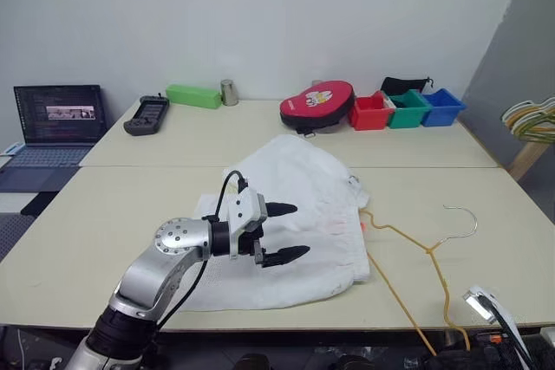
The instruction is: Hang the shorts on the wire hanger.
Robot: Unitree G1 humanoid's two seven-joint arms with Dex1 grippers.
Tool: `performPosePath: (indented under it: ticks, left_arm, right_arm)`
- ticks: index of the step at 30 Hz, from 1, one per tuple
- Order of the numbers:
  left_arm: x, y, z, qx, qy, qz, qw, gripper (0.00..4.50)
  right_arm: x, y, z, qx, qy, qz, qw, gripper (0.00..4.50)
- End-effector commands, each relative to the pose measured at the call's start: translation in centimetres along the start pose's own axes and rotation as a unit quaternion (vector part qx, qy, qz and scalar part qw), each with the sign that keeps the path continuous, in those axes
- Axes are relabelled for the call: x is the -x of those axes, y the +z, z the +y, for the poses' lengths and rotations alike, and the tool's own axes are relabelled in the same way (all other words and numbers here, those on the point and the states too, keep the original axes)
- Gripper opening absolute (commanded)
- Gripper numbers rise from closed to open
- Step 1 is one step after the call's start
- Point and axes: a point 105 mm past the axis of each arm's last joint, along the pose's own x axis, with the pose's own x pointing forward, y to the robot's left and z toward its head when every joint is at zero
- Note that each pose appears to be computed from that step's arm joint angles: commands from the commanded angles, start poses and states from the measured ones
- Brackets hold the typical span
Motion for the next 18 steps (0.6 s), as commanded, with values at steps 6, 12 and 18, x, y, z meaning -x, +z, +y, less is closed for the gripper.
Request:
performPosePath:
  ticks: [6, 12, 18]
  left_arm:
    - [0.2, 1.2, 0.5, -0.046, -0.002, -0.004, 0.999, 4.47]
    - [0.2, 1.1, 0.4, -0.059, -0.002, 0.002, 0.998, 4.47]
    - [0.5, 1.0, 0.6, -0.063, 0.005, 0.004, 0.998, 4.47]
  right_arm:
    - [-2.3, 1.1, 2.6, -0.068, 0.154, 0.008, 0.986, 0.0]
    - [-2.7, 3.8, 2.5, -0.11, 0.191, -0.02, 0.975, 0.0]
    - [-3.4, 4.2, 0.3, -0.139, 0.126, -0.036, 0.982, 0.0]
